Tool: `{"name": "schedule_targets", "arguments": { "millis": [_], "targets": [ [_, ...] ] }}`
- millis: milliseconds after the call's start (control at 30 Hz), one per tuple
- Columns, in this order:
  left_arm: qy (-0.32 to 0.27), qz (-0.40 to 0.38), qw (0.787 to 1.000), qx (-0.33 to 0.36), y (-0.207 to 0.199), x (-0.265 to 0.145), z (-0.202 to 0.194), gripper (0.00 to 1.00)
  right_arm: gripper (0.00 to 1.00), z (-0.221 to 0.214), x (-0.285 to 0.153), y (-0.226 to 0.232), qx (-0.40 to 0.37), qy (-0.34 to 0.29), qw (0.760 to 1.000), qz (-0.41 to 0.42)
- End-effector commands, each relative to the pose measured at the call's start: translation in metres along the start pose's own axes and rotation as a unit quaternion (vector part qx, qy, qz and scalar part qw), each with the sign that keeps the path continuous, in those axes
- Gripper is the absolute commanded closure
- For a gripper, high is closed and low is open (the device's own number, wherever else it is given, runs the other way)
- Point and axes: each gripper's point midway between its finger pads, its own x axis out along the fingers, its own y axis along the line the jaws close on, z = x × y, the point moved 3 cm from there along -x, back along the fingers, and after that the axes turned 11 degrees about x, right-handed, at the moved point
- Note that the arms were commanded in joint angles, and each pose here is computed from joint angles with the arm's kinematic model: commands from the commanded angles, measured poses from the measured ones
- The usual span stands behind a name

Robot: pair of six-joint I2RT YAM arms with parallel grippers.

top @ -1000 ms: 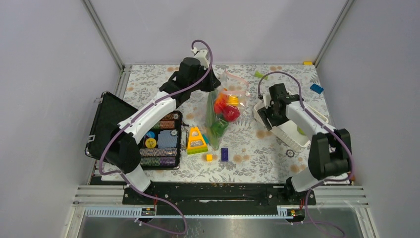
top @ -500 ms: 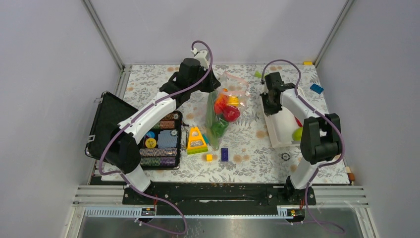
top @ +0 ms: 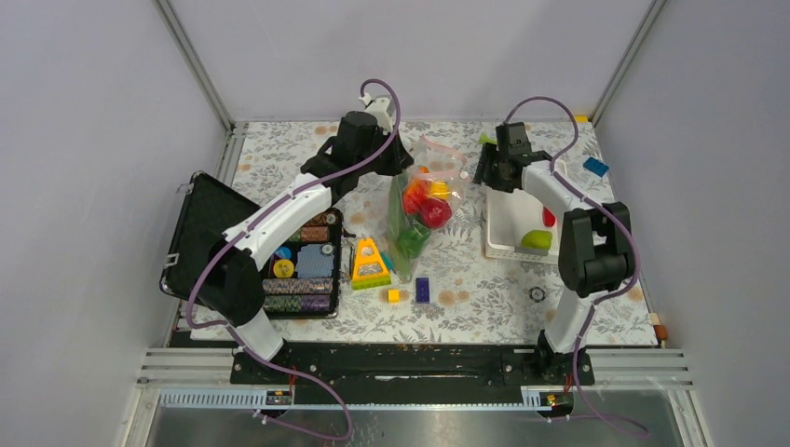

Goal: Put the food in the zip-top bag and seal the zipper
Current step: Adjust the bin at the center of the board, then pick up the fake fruit from the bin.

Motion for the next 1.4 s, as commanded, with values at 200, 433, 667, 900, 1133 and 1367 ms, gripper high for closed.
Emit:
{"name": "schedule_targets", "arguments": {
  "millis": [200,433,667,900,1133,1367],
  "targets": [
    [-0.046,0.002,0.999,0.010,-0.004,-0.019,0.027,1.00,0.00,0.017,-0.091,-0.039,-0.026,-0.123,0.991,-0.042],
    [-0.049,-0.002,0.999,0.015,-0.007,-0.028,0.030,1.00,0.00,-0.011,-0.102,-0.105,0.062,-0.038,0.994,-0.079],
    [-0.051,-0.019,0.998,0.024,-0.015,-0.040,0.036,1.00,0.00,-0.032,-0.094,-0.138,0.040,0.004,0.985,-0.166],
    [-0.051,-0.035,0.997,0.048,-0.025,-0.043,0.058,1.00,0.00,-0.055,-0.073,-0.149,0.042,0.061,0.979,-0.191],
    [-0.095,-0.032,0.991,0.085,-0.036,-0.054,0.104,1.00,0.00,-0.073,-0.051,-0.149,0.039,0.121,0.975,-0.181],
    [-0.065,-0.041,0.994,0.084,-0.039,-0.037,0.091,1.00,0.08,-0.074,-0.052,-0.152,0.024,0.123,0.975,-0.182]
  ]
}}
